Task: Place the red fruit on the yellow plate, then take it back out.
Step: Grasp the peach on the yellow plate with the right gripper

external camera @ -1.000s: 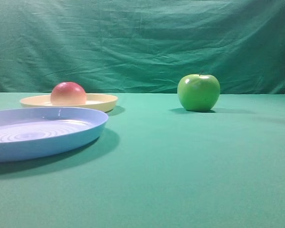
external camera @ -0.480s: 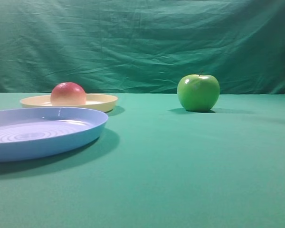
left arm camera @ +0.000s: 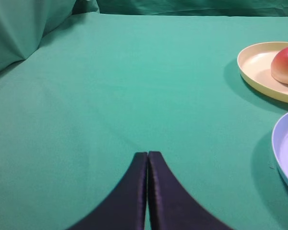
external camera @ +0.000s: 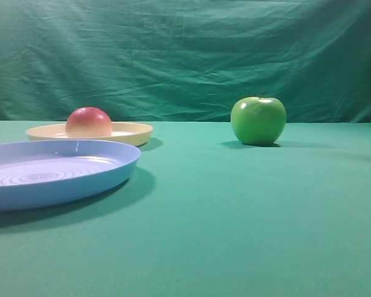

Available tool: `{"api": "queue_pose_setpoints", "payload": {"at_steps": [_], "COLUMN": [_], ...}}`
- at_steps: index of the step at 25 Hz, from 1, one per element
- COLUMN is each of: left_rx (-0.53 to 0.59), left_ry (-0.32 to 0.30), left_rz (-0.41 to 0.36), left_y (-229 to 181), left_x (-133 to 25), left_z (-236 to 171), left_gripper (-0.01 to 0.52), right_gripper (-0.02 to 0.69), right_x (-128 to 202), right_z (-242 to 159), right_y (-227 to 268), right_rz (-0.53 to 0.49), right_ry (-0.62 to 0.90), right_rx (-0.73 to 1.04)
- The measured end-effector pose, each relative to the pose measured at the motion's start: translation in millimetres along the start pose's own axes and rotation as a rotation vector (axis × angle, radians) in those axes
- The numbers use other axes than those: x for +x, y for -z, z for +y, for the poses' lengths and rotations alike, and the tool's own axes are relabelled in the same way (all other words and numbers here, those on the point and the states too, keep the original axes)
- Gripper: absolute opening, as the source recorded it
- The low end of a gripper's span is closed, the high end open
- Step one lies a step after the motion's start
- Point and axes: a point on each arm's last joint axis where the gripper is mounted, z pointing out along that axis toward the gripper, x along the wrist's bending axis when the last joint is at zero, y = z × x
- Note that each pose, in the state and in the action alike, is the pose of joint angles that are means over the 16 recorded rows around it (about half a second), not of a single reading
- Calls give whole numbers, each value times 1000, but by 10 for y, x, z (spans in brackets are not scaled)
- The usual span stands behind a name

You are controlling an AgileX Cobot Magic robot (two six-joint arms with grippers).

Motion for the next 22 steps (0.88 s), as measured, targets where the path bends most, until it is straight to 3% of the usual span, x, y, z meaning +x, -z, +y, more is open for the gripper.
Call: {"api": "queue_pose_setpoints", "payload": {"at_steps": [11, 22], "left_rx": [0, 0], "left_ry": [0, 1], "left_rz": [0, 0], "left_y": [0, 0], "left_x": [0, 0], "left_z": [0, 0], "left_gripper": [0, 0], "right_gripper": [0, 0], "right_x": [-276, -282], "right_z": [-865, -1803], "right_y": [184, 3], "right_rz": [-270, -504], "right_ry": [-144, -227], "right_rx": [-259, -419]}}
